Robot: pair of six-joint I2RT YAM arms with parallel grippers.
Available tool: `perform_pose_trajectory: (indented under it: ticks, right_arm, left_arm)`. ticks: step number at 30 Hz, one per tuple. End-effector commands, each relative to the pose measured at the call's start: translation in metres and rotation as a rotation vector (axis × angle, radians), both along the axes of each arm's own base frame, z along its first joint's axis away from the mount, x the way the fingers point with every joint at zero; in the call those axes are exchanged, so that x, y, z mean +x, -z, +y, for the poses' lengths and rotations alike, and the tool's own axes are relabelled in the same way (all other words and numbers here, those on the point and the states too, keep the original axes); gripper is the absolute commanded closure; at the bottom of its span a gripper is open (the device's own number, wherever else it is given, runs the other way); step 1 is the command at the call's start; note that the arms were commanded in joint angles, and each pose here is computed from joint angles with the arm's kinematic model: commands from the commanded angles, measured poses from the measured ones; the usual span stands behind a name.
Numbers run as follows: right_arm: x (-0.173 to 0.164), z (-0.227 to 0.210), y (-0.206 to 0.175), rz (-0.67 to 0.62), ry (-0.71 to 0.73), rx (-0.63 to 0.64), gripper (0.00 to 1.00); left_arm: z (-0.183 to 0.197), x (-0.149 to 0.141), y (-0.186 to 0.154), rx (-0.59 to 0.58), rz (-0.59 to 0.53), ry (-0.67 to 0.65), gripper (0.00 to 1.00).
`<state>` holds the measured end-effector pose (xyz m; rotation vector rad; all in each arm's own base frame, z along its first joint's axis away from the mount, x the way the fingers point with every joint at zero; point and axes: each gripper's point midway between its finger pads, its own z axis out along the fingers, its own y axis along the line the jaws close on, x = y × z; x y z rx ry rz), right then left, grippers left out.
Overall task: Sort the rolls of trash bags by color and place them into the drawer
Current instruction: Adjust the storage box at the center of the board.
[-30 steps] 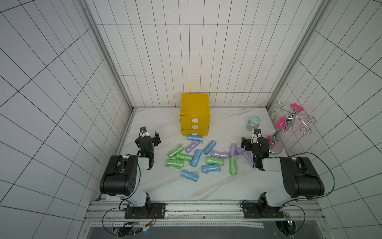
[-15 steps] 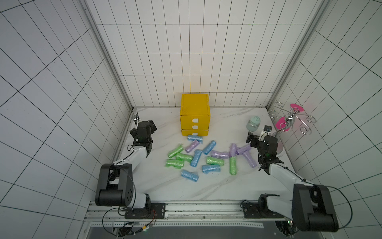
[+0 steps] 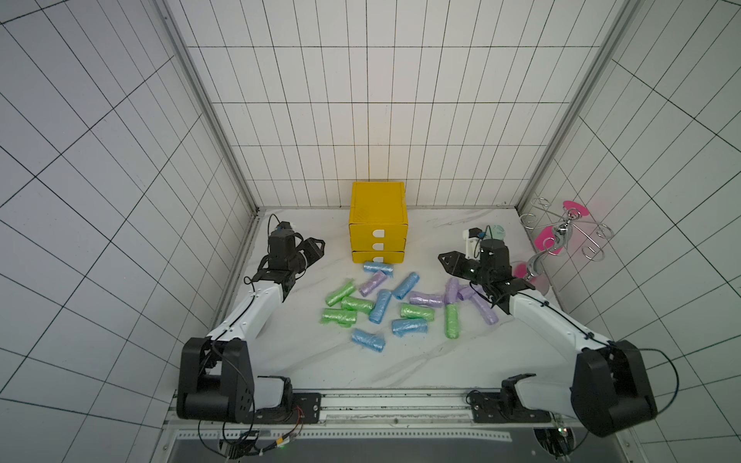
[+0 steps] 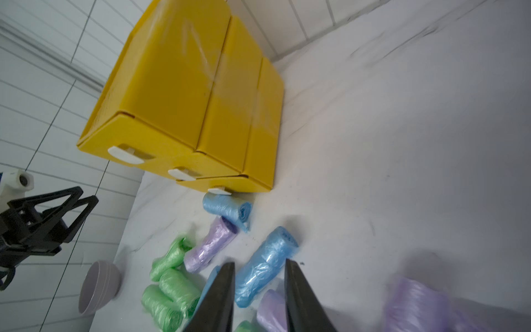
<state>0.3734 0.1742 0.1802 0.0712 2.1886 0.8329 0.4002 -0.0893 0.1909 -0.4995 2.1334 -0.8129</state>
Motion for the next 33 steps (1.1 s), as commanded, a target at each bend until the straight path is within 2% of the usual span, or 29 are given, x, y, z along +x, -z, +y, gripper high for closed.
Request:
perform_pose_trajectory:
  ticks: [1, 5, 8, 11, 16, 20, 26, 33]
  right_arm:
    - [0.02, 0.017, 0.0, 0.068, 0.024, 0.0, 0.7]
    - [0.075, 0.019, -0.005, 0.098, 0.094, -0.015, 0.74]
    - [0.119, 0.037, -0.001, 0.158, 0.063, 0.019, 0.85]
    - [0.156, 0.053, 0.013, 0.201, 0.037, 0.037, 0.86]
    - [0.198, 0.077, 0.036, 0.235, -0.016, 0.072, 0.84]
    - [0.216, 0.105, 0.042, 0.224, -0.1, 0.123, 0.83]
    - [0.225, 0.156, 0.042, 0.199, -0.21, 0.2, 0.83]
    - [0.227, 0.186, 0.045, 0.205, -0.223, 0.254, 0.82]
  left_arm:
    - [-0.024, -0.028, -0.007, -0.042, 0.022, 0.102, 0.57]
    - [-0.016, -0.04, 0.002, -0.031, 0.048, 0.077, 0.57]
    - [-0.018, -0.047, -0.001, -0.035, 0.041, 0.095, 0.57]
    - [-0.017, -0.054, -0.007, -0.037, 0.03, 0.097, 0.57]
    - [-0.021, -0.062, -0.01, -0.056, 0.021, 0.11, 0.57]
    - [-0.022, -0.067, -0.006, -0.062, 0.024, 0.114, 0.57]
    - [-0.025, -0.071, 0.004, -0.069, 0.04, 0.125, 0.57]
    - [-0.031, -0.075, 0.015, -0.079, 0.068, 0.138, 0.57]
